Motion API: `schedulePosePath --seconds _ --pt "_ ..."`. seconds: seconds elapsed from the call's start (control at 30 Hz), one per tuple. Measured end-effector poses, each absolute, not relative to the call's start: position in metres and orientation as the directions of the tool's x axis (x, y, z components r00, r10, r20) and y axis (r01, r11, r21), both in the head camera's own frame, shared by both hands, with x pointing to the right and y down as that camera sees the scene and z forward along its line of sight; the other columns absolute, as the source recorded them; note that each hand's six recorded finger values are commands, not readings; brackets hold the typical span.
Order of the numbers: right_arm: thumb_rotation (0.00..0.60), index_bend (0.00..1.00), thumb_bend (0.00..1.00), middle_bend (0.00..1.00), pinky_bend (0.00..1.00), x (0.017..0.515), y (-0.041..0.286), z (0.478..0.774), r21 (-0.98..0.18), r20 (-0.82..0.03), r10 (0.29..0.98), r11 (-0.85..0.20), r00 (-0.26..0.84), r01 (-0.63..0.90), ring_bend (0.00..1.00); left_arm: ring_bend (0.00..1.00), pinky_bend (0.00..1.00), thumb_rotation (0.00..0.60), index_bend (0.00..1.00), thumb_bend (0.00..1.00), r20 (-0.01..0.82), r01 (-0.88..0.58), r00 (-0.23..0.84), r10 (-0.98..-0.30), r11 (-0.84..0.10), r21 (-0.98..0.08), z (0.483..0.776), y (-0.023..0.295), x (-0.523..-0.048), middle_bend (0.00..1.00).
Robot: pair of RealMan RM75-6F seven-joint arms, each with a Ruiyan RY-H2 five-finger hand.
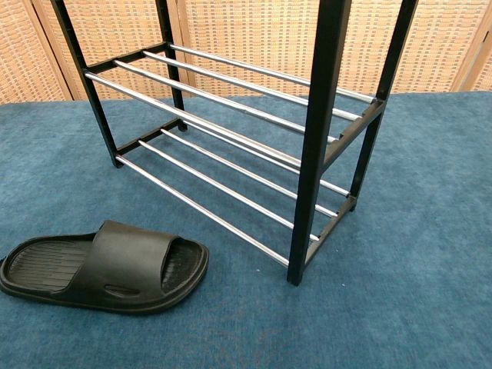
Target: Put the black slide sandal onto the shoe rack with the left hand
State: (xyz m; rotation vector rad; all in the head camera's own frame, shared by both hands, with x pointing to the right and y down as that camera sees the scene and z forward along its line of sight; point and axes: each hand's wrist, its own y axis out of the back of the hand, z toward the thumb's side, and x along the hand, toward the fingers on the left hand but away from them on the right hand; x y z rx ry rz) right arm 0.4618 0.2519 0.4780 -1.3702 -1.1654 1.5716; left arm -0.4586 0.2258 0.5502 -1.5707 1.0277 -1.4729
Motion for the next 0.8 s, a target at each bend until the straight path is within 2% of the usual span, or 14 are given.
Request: schedulePosePath --seconds 0.2,0.4,0.5,0.63,0.8 --pt "0.600 0.00 0.00 0.00 0.00 0.463 0.252 0.478 -0.946 -0.324 0.932 -0.322 -0.164 0.039 0.00 0.00 0.00 0.600 0.00 0.07 0.412 -0.062 0.042 -0.910 -0.414 -0.908 0.552 0.228 -0.456 0.00" --pt "0.600 0.00 0.00 0.00 0.00 0.464 0.252 0.478 -0.945 -0.328 0.930 -0.324 -0.168 0.048 0.00 0.00 0.00 0.600 0.00 0.07 0.482 -0.050 0.098 -0.871 -0.488 -0.871 0.566 0.233 -0.445 0.00" --pt "0.600 0.00 0.00 0.00 0.00 0.464 0.251 0.478 -0.943 -0.332 0.928 -0.329 -0.169 0.050 0.00 0.00 0.00 0.600 0.00 0.08 0.552 -0.045 0.153 -0.820 -0.564 -0.825 0.584 0.236 -0.432 0.00" --pt "0.600 0.00 0.00 0.00 0.00 0.464 0.251 0.479 -0.940 -0.341 0.924 -0.337 -0.170 0.053 0.00 0.00 0.00 0.600 0.00 0.08 0.652 -0.036 0.251 -0.715 -0.680 -0.732 0.618 0.241 -0.403 0.00" --pt "0.600 0.00 0.00 0.00 0.00 0.468 0.249 0.480 -0.937 -0.350 0.920 -0.344 -0.178 0.064 0.00 0.00 0.00 0.600 0.00 0.08 0.729 -0.025 0.337 -0.595 -0.780 -0.625 0.661 0.246 -0.362 0.00"
